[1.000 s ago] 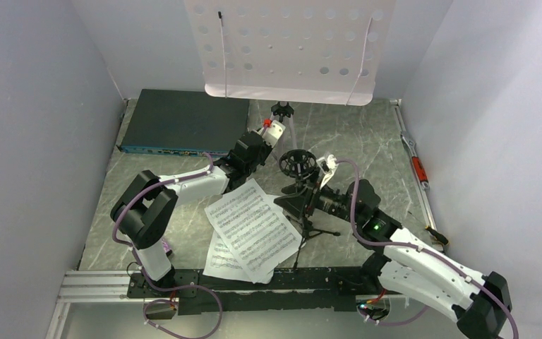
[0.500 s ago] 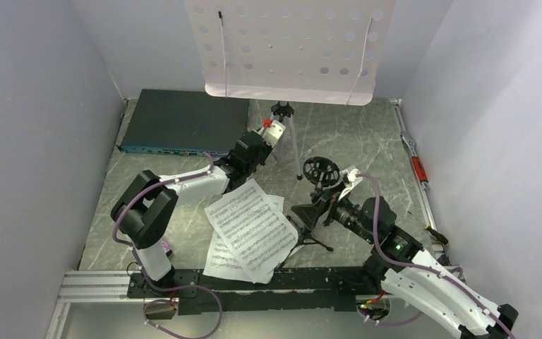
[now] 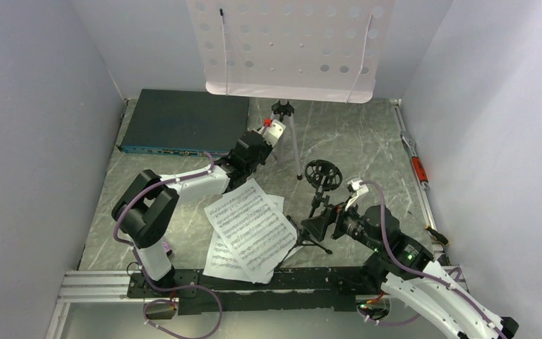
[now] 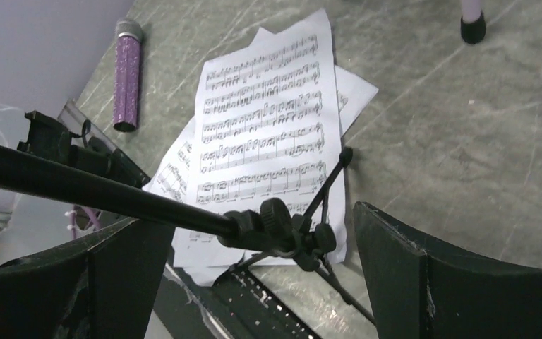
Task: Set up the instrument practice props
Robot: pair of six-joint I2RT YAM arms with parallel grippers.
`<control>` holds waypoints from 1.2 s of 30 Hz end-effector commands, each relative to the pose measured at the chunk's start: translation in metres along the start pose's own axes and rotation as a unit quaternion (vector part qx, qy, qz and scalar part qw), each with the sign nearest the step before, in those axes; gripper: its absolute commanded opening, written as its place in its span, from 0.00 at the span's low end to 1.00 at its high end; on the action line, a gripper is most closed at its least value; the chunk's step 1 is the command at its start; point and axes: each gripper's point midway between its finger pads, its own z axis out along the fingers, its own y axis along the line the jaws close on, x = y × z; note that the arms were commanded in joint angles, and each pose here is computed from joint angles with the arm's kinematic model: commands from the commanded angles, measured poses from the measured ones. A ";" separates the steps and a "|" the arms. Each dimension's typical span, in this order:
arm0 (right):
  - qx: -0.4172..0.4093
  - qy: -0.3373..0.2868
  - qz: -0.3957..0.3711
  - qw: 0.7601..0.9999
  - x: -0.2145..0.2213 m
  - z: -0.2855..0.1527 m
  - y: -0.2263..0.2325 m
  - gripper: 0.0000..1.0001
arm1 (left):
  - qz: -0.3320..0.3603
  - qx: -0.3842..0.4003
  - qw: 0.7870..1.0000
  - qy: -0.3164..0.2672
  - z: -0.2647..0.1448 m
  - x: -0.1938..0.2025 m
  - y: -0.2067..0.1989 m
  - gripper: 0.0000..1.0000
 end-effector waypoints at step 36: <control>-0.010 0.047 0.074 0.996 0.001 -0.045 0.022 1.00 | 0.055 0.052 0.985 0.156 -0.009 0.100 -0.030 0.03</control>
